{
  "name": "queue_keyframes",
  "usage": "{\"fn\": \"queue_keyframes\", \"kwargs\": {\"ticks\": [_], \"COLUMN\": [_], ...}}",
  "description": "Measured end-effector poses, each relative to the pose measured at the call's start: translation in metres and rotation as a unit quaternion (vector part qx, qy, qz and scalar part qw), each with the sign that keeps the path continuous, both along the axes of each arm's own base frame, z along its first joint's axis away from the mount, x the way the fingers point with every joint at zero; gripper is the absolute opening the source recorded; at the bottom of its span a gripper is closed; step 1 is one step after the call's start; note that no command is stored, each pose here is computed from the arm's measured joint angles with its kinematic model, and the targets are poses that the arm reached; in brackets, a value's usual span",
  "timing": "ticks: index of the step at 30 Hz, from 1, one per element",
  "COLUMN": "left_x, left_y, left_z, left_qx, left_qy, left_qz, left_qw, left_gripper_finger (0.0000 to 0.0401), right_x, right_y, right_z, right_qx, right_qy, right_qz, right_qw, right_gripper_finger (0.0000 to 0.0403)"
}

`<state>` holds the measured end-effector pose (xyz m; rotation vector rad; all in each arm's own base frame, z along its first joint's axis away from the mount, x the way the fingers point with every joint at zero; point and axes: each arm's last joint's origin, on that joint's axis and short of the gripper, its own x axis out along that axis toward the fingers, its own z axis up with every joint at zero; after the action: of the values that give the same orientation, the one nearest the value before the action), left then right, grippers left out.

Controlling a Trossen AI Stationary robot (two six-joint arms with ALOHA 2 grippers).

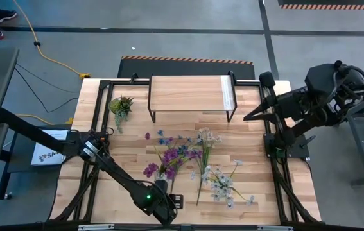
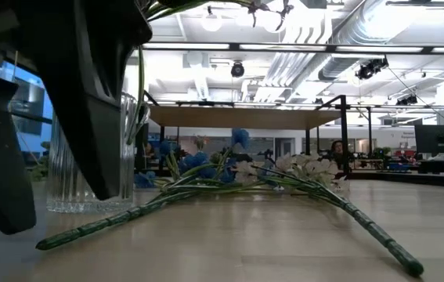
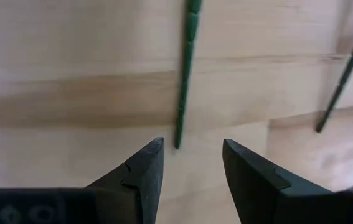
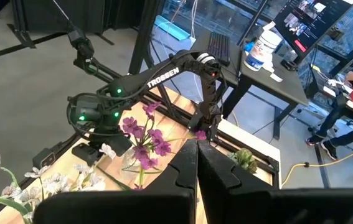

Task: Pick and place flowers into a vace then onto a shelf
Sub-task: Put the blue flowers into the left transparent vase

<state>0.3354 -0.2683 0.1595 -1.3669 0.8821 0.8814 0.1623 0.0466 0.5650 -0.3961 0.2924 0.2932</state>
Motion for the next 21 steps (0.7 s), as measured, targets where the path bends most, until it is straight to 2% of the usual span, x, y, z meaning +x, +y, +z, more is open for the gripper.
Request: {"fn": "queue_keyframes", "kwargs": {"ticks": [9, 21], "left_x": [0.0012, -0.0001], "left_y": [0.002, 0.0014], "left_z": [-0.0049, -0.0055], "left_qx": [0.005, -0.017], "left_qy": [0.01, 0.034], "left_qz": [0.002, -0.01], "left_qw": [1.0, 0.999], "left_gripper_finger": [0.0197, 0.0197], "right_x": [0.0, 0.0], "right_y": [0.0, 0.0], "right_z": [0.0, 0.0], "right_qx": [0.001, 0.001], "right_qy": [0.0, 0.0], "right_qz": [-0.001, -0.001], "right_qw": [1.0, 1.0], "right_gripper_finger": [0.0, 0.0]}}
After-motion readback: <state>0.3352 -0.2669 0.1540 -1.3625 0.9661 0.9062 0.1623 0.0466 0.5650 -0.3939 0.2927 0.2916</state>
